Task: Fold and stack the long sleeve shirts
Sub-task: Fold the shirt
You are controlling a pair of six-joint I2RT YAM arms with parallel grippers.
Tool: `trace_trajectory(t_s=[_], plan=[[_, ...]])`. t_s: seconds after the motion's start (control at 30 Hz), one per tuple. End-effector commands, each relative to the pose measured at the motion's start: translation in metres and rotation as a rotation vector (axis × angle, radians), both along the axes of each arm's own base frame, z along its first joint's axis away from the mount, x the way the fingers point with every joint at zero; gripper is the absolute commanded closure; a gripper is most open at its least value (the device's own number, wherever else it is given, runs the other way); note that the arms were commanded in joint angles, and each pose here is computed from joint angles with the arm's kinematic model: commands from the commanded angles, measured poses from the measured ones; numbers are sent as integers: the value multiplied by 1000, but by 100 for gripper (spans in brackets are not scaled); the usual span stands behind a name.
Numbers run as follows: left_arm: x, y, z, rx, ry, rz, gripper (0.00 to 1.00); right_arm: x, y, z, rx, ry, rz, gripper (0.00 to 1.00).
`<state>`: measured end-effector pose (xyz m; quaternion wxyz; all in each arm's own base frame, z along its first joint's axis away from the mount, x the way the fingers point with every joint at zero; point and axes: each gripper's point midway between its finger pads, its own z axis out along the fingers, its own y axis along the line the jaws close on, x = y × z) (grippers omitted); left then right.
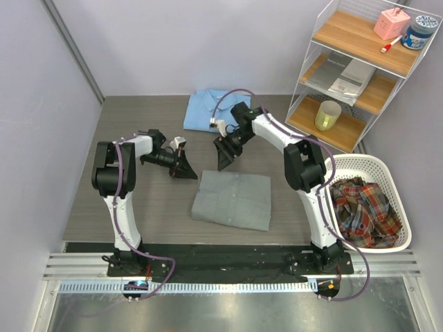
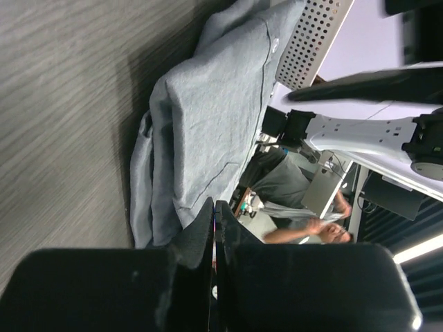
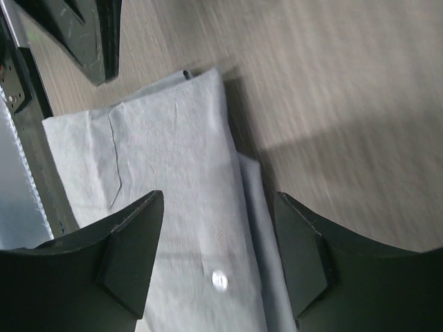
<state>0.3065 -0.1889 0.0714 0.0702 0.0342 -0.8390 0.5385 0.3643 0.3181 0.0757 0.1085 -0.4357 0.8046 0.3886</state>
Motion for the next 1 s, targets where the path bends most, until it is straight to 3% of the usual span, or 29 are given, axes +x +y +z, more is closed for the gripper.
trace_trajectory(t_s=[0.0, 0.1, 0.23, 0.4, 0.73, 0.8, 0.97], plan=[[7, -8, -2, -5, -15, 6, 100, -3, 26, 4, 63, -15, 51, 29], [7, -4, -17, 67, -5, 15, 100, -7, 35, -3, 65, -18, 69, 22], [6, 0, -32, 132, 14, 23, 100, -7, 45, -9, 74, -26, 80, 22], [9, 3, -44, 168, 28, 26, 100, -9, 55, -14, 97, -13, 99, 33], [14, -1, -35, 129, 0, 21, 100, -17, 66, -29, 99, 23, 117, 37], [16, -1, -25, 121, -35, 35, 100, -16, 66, -31, 99, 20, 117, 42], [25, -7, -11, 104, -89, 56, 100, -15, 65, -34, 91, 10, 121, 65]])
